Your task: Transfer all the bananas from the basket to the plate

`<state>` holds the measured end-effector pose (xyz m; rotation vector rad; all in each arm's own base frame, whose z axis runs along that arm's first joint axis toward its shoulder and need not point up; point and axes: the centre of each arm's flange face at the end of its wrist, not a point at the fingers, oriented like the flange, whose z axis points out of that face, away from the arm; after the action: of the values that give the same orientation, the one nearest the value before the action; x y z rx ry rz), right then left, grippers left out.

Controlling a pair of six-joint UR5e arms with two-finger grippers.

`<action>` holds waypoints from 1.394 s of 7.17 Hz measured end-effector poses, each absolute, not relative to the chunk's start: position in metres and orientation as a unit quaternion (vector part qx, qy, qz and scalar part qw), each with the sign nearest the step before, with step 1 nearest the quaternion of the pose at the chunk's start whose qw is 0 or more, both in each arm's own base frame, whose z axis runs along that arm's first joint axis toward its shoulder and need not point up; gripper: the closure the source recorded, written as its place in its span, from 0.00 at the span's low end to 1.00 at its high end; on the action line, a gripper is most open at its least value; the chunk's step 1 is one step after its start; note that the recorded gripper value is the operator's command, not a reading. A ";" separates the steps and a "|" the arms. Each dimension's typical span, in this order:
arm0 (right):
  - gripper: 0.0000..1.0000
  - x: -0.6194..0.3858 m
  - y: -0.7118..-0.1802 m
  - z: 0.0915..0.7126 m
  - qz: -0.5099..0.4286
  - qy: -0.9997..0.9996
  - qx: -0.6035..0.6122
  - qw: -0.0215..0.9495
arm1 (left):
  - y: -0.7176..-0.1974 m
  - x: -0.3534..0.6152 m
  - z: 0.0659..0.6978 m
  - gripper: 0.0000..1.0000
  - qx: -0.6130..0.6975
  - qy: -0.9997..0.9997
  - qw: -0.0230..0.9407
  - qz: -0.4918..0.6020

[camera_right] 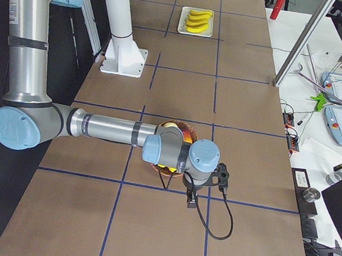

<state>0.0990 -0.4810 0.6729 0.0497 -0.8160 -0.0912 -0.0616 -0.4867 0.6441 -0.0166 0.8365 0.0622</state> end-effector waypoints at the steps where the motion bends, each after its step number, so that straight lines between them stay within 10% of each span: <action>1: 0.00 0.103 -0.476 0.676 -0.028 -0.401 0.020 0.916 | -0.485 -0.062 0.647 0.00 -0.010 0.406 0.913 0.029; 10: 0.00 0.106 -0.472 0.665 0.007 -0.403 0.018 0.915 | -0.480 -0.063 0.658 0.00 -0.018 0.406 0.913 0.029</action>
<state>0.1058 -0.4724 0.6653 0.0368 -0.8294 0.0138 -0.0628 -0.4801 0.6584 -0.0369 0.8369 0.0590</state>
